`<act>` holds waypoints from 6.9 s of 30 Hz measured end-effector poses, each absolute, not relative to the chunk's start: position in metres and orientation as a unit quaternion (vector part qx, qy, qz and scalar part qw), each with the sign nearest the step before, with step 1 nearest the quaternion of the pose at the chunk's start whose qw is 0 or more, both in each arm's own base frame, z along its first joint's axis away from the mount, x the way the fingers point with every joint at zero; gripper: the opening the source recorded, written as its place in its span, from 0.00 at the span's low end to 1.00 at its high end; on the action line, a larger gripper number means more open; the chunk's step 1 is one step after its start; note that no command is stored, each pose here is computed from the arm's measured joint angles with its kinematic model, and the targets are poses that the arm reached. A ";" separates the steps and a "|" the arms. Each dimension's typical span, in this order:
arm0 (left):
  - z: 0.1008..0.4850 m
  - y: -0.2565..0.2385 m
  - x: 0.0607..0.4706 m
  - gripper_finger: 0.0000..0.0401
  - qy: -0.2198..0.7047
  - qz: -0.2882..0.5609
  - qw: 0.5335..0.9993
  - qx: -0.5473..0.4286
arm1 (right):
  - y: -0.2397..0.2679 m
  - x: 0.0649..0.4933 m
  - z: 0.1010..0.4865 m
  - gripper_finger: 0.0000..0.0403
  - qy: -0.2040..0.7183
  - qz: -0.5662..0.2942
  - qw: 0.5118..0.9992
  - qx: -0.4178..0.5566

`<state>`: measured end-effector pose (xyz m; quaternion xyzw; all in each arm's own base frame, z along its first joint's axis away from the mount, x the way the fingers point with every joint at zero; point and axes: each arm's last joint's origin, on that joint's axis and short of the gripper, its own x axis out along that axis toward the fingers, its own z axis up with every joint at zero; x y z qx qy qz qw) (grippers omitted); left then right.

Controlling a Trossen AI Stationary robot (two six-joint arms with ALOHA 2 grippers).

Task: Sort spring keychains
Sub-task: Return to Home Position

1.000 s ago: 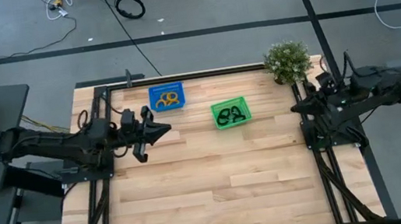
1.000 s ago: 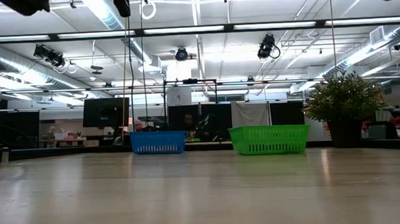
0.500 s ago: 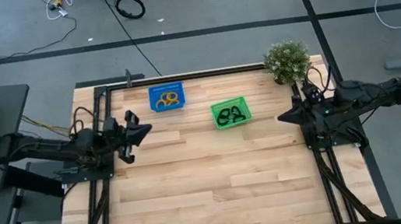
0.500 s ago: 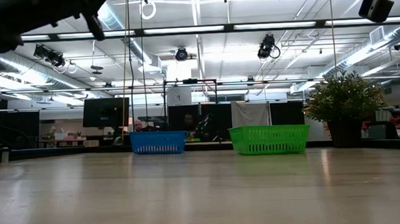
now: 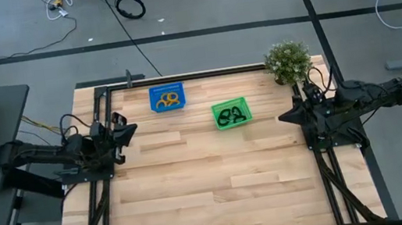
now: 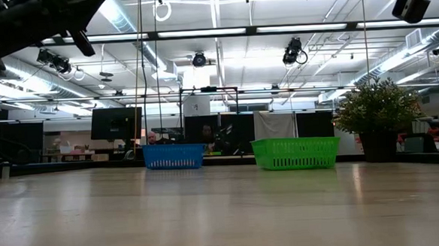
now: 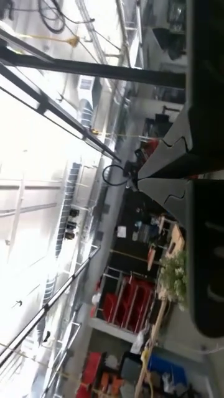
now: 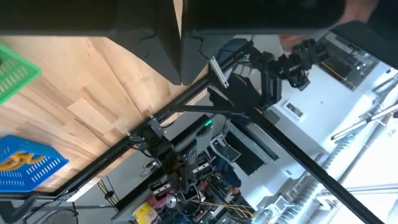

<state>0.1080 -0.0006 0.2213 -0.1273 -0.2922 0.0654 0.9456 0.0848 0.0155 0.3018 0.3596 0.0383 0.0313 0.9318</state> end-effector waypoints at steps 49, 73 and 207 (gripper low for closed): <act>0.173 0.005 0.095 0.01 -0.055 0.169 0.977 -0.117 | 0.015 0.084 0.290 0.02 0.095 0.014 0.950 0.297; 0.169 -0.005 0.097 0.01 -0.017 0.008 0.997 -0.074 | 0.015 0.078 0.290 0.02 0.091 0.036 0.968 0.230; 0.174 -0.004 0.097 0.01 -0.050 0.013 0.980 -0.194 | 0.006 0.097 0.171 0.02 -0.016 -0.007 0.994 -0.108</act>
